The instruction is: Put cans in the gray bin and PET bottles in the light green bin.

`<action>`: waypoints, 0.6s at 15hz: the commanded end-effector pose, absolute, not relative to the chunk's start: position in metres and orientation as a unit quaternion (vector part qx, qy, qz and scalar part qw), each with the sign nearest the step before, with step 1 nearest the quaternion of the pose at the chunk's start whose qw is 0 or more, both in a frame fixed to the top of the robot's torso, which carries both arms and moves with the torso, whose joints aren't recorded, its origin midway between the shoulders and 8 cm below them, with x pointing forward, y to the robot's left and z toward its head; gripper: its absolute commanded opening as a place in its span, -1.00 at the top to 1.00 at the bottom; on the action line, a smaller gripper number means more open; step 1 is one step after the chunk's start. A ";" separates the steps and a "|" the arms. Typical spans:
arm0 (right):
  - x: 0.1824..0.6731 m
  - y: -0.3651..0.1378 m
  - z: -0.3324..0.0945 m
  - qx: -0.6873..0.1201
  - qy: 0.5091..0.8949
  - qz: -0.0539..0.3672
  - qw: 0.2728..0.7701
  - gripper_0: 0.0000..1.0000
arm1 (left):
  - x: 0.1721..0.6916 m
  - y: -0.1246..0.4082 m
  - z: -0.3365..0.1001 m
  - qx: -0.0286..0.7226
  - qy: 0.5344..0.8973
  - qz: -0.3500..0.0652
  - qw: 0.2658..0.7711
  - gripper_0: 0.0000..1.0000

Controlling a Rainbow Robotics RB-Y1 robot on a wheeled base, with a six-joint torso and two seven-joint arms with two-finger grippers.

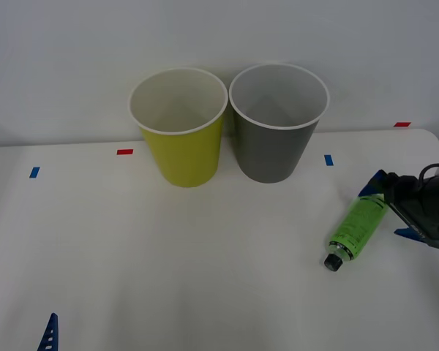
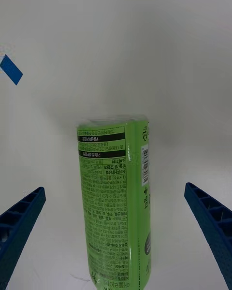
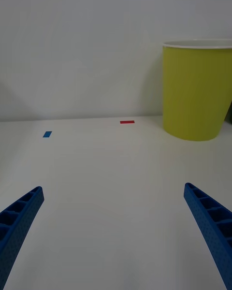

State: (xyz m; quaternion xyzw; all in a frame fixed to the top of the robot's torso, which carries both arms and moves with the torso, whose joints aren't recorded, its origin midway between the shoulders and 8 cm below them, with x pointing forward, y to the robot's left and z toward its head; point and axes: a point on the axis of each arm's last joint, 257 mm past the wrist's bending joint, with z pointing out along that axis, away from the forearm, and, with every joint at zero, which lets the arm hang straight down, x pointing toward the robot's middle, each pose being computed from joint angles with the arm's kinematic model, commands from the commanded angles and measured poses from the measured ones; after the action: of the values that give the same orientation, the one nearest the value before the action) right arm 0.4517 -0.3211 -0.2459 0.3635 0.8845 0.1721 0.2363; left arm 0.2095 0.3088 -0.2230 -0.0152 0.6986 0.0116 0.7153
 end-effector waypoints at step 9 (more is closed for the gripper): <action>0.466 -0.330 -0.258 0.382 0.872 0.184 0.244 -1.00 | 0.209 0.309 -0.223 -0.015 0.699 0.012 0.715 -1.00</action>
State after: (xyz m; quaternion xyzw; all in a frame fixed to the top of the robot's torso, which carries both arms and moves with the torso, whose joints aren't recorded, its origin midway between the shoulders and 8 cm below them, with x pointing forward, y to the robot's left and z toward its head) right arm 0.4638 -0.3319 -0.2566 0.3807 0.8741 0.1811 0.2415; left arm 0.2095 0.3088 -0.2230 -0.0152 0.6986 0.0116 0.7153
